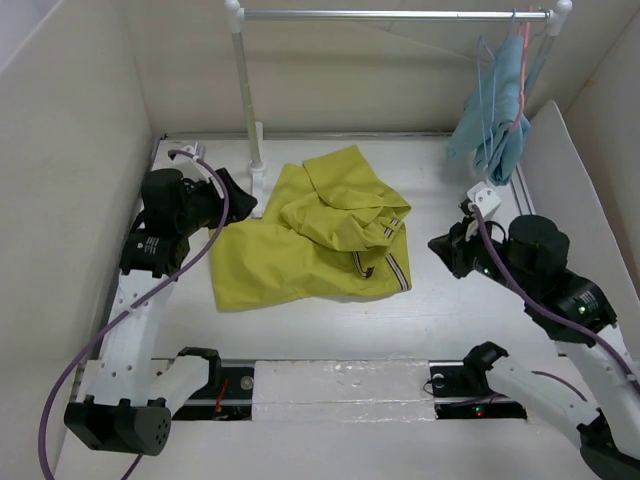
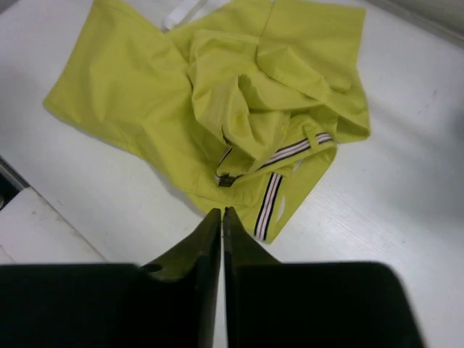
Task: Place the trousers on the hanger
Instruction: Flatten out the trousers at the center of the board.
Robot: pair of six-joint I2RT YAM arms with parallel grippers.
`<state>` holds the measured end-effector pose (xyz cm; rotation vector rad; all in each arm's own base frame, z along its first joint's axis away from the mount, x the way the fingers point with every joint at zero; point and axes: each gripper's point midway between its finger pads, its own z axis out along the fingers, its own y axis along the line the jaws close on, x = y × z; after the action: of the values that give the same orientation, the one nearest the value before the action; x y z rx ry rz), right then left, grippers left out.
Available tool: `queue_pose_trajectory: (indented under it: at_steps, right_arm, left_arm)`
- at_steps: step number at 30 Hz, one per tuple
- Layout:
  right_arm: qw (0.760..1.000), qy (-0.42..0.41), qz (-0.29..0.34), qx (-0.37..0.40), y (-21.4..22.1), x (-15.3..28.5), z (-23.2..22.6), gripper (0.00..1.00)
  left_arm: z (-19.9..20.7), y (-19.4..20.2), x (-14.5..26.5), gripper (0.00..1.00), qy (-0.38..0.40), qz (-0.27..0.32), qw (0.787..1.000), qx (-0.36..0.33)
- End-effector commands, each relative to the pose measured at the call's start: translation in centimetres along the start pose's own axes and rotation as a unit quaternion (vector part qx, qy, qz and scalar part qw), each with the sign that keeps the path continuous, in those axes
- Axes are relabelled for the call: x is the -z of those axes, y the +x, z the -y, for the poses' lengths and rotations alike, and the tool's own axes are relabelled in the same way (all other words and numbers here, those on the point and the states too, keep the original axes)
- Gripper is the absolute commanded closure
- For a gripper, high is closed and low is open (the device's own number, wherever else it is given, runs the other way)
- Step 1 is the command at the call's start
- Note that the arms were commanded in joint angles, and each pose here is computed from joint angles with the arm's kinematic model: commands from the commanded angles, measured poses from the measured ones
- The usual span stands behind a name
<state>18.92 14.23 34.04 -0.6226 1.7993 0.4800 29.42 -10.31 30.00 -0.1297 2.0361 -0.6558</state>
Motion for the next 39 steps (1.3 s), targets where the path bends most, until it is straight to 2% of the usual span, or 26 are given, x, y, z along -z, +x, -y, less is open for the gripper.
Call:
queue_pose_trajectory:
  at_steps: [1, 3, 4, 5, 6, 7, 8, 9, 10, 11, 13, 16, 17, 18, 19, 20, 23, 25, 27, 28, 30, 31, 33, 35, 36, 39]
  right_arm:
    - [0.999, -0.006, -0.042, -0.028, 3.3, -1.4, -0.3, 0.98]
    - [0.998, -0.018, -0.049, -0.029, 4.3, -2.4, -0.6, 1.00]
    - [0.998, -0.029, -0.056, -0.030, 4.9, -3.0, -1.0, 1.00]
    - [0.997, -0.035, -0.064, -0.031, 5.9, -3.9, -1.1, 0.92]
    - [0.996, -0.041, -0.078, -0.022, 6.7, -4.8, -1.1, 0.78]
    - [0.995, -0.050, -0.083, -0.017, 7.0, -5.3, -1.3, 0.49]
    - [0.995, -0.053, -0.081, -0.011, 6.9, -6.0, -1.3, 0.39]
    - [0.995, -0.050, -0.082, -0.007, 7.0, -6.5, -1.2, 0.31]
    - [0.994, -0.047, -0.095, 0.000, 7.6, -7.4, -0.8, 0.25]
    - [0.995, -0.043, -0.086, 0.006, 7.3, -8.2, -0.6, 0.23]
    - [0.993, -0.047, -0.111, 0.011, 9.0, -10.1, -0.4, 0.20]
    - [0.991, -0.067, -0.117, 0.021, 9.8, -12.5, -0.8, 0.20]
    - [0.988, -0.066, -0.135, 0.021, 10.6, -13.6, -0.6, 0.20]
    - [0.988, -0.059, -0.140, 0.024, 10.6, -14.1, -0.3, 0.20]
    - [0.989, -0.042, -0.140, 0.029, 10.3, -14.7, 0.4, 0.20]
    - [0.988, -0.035, -0.145, 0.031, 10.7, -15.6, 0.7, 0.20]
    - [0.989, -0.011, -0.143, 0.038, 10.5, -17.3, 2.1, 0.21]
    - [0.984, 0.010, -0.175, 0.039, 12.0, -18.5, 3.6, 0.24]
    - [0.982, 0.012, -0.184, 0.037, 12.6, -19.7, 4.2, 0.41]
    - [0.983, 0.007, -0.182, 0.033, 12.5, -19.9, 4.3, 0.64]
    - [0.986, 0.001, -0.165, 0.031, 11.4, -20.0, 4.1, 0.94]
    - [0.989, 0.009, -0.148, 0.032, 10.0, -19.5, 4.2, 1.00]
    - [0.992, 0.017, -0.121, 0.036, 7.4, -18.3, 4.3, 1.00]
    - [0.994, 0.029, -0.101, 0.038, 5.1, -16.1, 4.4, 1.00]
    - [0.995, 0.035, -0.077, 0.052, 2.2, -14.2, 4.5, 1.00]
    - [0.994, 0.035, -0.084, 0.060, 1.4, -12.0, 4.2, 1.00]
  left_arm:
    - [0.2, 0.4, -0.2, 0.40, 0.014, -0.001, 1.000, -0.009]
    - [0.3, 1.8, -0.8, 0.47, 0.038, -0.013, 0.999, -0.010]
    - [0.8, 2.0, -0.7, 0.56, 0.056, -0.010, 0.998, -0.011]
    - [2.1, 3.6, -1.0, 0.61, 0.099, -0.035, 0.994, -0.010]
    - [3.6, 3.2, -1.2, 0.64, 0.127, -0.029, 0.991, 0.004]
    - [4.6, 3.6, -2.1, 0.66, 0.136, -0.039, 0.990, 0.003]
    - [5.8, 1.4, -2.4, 0.66, 0.113, 0.000, 0.994, -0.013]
    - [9.2, 2.5, -2.4, 0.65, 0.134, -0.013, 0.990, -0.042]
    - [9.8, 2.6, -3.6, 0.61, 0.113, -0.014, 0.992, -0.051]
    - [10.1, 0.6, -3.8, 0.57, 0.080, 0.022, 0.995, -0.054]
    - [9.7, 1.4, -4.3, 0.44, 0.060, 0.011, 0.998, -0.029]
    - [6.9, 5.5, -4.4, 0.37, 0.037, -0.028, 0.999, -0.013]
    - [5.3, 9.2, -4.7, 0.37, 0.023, -0.070, 0.997, -0.001]
    - [4.9, 10.7, -4.1, 0.34, 0.026, -0.081, 0.996, 0.007]
    - [4.3, 11.9, -4.0, 0.33, 0.023, -0.091, 0.995, 0.018]
    - [2.9, 15.3, -3.9, 0.33, 0.016, -0.126, 0.991, 0.037]
    - [1.7, 18.4, -3.6, 0.25, 0.021, -0.146, 0.987, 0.061]
    - [0.7, 19.7, -4.3, 0.20, 0.006, -0.162, 0.985, 0.058]
    - [-0.1, 21.0, -5.3, 0.18, -0.008, -0.181, 0.982, 0.049]
    - [-0.3, 21.2, -5.6, 0.16, -0.010, -0.184, 0.982, 0.046]
    - [-0.8, 21.6, -7.0, 0.15, -0.022, -0.190, 0.981, 0.032]
    - [-1.1, 21.8, -7.5, 0.14, -0.030, -0.196, 0.980, 0.027]
    - [-2.2, 23.0, -8.7, 0.14, -0.056, -0.216, 0.974, 0.020]
    - [-2.7, 23.4, -9.7, 0.18, -0.068, -0.220, 0.973, 0.015]
    - [-3.8, 23.8, -10.3, 0.27, -0.093, -0.222, 0.970, 0.009]
    - [-4.6, 24.2, -10.6, 0.53, -0.116, -0.222, 0.968, 0.001]
